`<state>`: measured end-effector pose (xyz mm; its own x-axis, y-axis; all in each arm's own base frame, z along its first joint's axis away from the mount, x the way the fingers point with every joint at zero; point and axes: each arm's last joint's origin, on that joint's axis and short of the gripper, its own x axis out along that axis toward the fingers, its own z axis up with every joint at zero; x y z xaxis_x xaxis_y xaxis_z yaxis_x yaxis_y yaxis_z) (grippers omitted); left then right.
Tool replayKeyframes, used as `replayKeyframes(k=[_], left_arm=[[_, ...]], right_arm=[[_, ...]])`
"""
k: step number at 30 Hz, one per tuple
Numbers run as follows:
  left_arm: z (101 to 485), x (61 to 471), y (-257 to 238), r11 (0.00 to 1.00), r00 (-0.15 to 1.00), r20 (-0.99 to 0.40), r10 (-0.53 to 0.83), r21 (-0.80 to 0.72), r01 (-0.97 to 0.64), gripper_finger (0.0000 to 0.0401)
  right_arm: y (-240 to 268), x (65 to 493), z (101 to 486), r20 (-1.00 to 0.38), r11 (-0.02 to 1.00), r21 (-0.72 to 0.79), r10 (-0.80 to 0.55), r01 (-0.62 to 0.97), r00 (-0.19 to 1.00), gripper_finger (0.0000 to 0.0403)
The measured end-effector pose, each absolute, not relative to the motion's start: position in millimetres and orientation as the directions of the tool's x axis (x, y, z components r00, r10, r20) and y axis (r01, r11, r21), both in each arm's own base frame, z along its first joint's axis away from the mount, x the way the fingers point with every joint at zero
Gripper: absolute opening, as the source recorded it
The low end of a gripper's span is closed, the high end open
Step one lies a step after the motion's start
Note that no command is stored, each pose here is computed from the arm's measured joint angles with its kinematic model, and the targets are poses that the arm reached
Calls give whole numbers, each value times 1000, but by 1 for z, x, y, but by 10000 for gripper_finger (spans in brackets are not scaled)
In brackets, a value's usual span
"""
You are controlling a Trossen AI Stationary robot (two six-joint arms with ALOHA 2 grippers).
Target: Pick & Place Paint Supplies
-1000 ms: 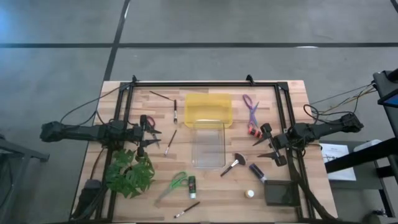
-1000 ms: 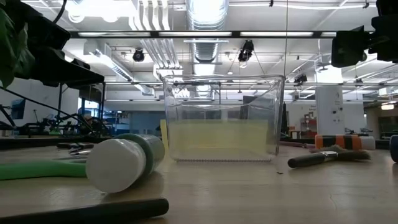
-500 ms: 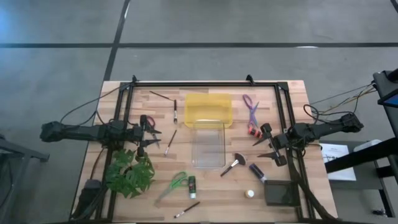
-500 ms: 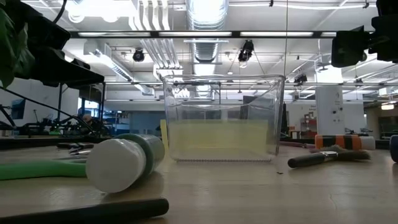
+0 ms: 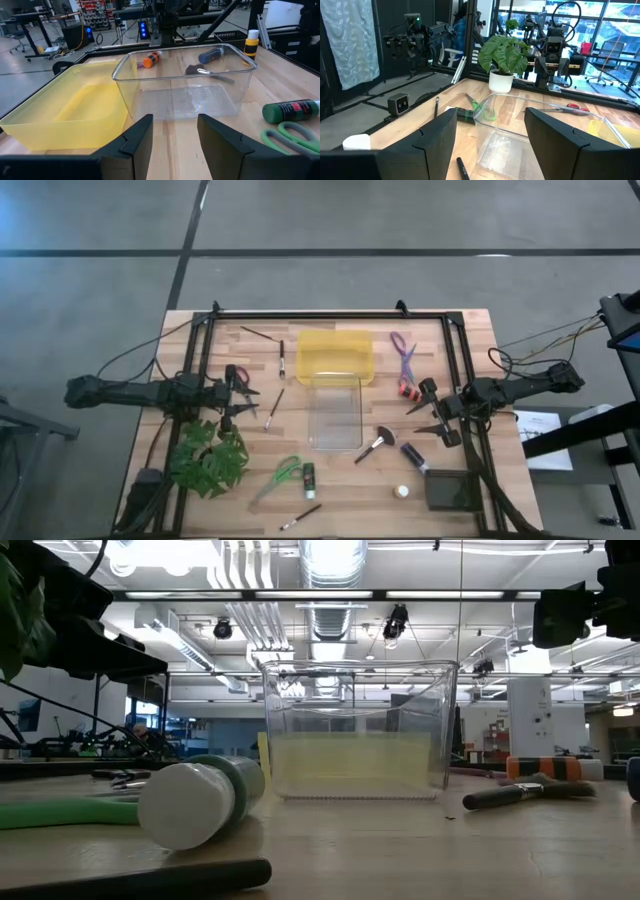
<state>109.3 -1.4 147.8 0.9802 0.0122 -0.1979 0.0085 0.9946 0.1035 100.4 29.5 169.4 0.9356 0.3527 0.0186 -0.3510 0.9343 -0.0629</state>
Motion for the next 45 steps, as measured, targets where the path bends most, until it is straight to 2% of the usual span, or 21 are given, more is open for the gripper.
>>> replayKeyframes(k=[28, 32, 35, 41, 45], left_arm=[[148, 109, -1, 995, 980, -198, 12, 103, 8, 165], [148, 109, -1, 995, 980, -198, 13, 103, 8, 165], [148, 109, -1, 995, 980, -198, 12, 103, 9, 165], [148, 109, -1, 994, 980, -198, 12, 111, 10, 165], [149, 109, -1, 997, 982, -187, 12, 78, 2, 165]], right_arm=[[29, 100, 169, 18, 934, -65, 352, -351, 936, 234], [29, 100, 170, 30, 931, -122, 349, -344, 936, 234], [29, 100, 174, 71, 932, -132, 350, -339, 934, 234], [28, 99, 187, 205, 936, 54, 330, -347, 922, 234], [26, 97, 197, 308, 951, 83, 259, -297, 916, 234]])
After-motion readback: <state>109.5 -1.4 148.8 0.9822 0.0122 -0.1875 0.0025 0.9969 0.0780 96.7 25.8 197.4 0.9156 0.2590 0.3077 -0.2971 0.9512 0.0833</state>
